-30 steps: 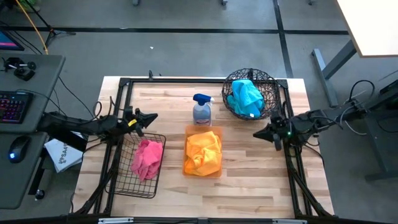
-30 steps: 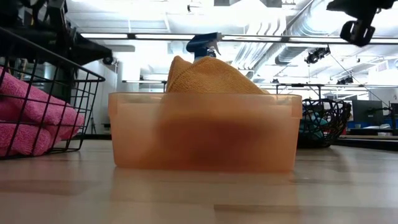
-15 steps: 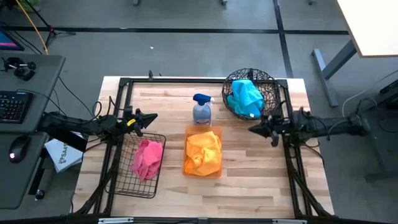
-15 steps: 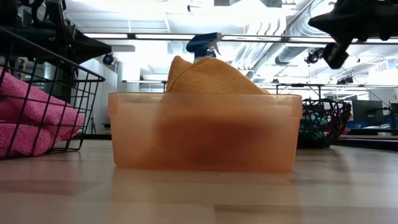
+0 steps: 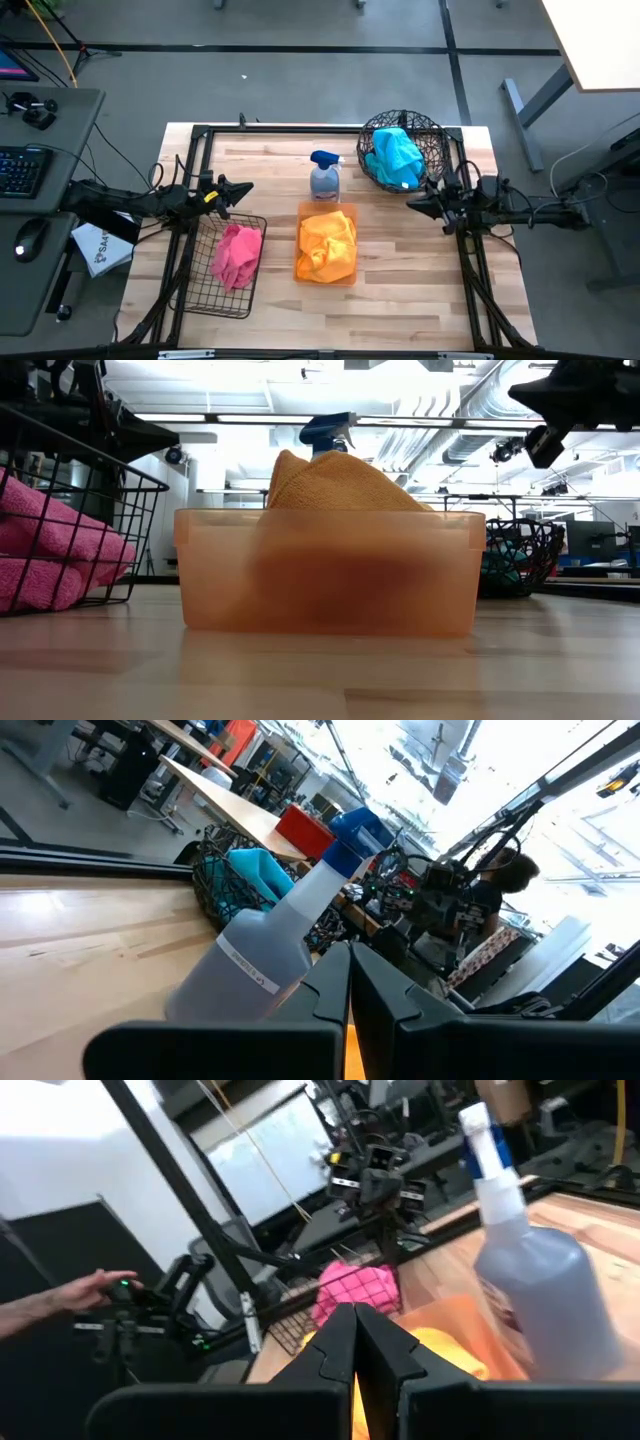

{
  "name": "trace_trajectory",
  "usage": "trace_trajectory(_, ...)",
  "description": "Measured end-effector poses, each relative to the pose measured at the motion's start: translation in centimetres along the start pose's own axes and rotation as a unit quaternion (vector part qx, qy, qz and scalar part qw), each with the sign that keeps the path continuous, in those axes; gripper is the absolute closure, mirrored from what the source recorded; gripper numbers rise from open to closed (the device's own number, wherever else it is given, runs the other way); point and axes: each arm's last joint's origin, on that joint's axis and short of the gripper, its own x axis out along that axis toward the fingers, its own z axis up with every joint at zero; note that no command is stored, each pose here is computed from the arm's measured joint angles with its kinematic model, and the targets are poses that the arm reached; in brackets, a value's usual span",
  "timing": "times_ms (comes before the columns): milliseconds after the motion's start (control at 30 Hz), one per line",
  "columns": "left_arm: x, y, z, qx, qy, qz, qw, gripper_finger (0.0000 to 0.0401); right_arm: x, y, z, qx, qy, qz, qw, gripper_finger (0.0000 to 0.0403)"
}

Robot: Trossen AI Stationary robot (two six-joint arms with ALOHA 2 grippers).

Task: Sort microfiber towel by color & place in baskets
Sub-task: Return to Home Position

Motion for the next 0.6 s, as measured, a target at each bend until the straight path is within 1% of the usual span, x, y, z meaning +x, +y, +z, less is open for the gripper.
trace_trajectory(167, 0.0, 0.0, 0.0, 0.000, 0.000, 0.000, 1.000, 0.0401, 0.4, -0.6, -2.1, -0.001, -0.032, 0.022, 0.999, 0.0403)
trace_trajectory(300, 0.0, 0.0, 0.0, 0.000, 0.000, 0.000, 1.000, 0.0401, 0.3, -0.8, -2.5, -0.012, -0.043, 0.024, 0.999, 0.0403)
trace_trajectory(400, 0.0, 0.0, 0.0, 0.000, 0.000, 0.000, 1.000, 0.0401, 0.2, -1.3, -3.4, -0.017, -0.041, 0.015, 0.999, 0.0403)
trace_trajectory(467, 0.0, 0.0, 0.0, 0.000, 0.001, 0.000, 1.000, 0.0401, 0.2, -1.7, -4.0, -0.022, -0.059, 0.015, 0.998, 0.0403)
trace_trajectory(600, 0.0, 0.0, 0.0, 0.001, 0.002, 0.001, 1.000, 0.0401, 0.0, -1.7, -3.8, -0.035, -0.074, 0.006, 0.997, 0.0403)
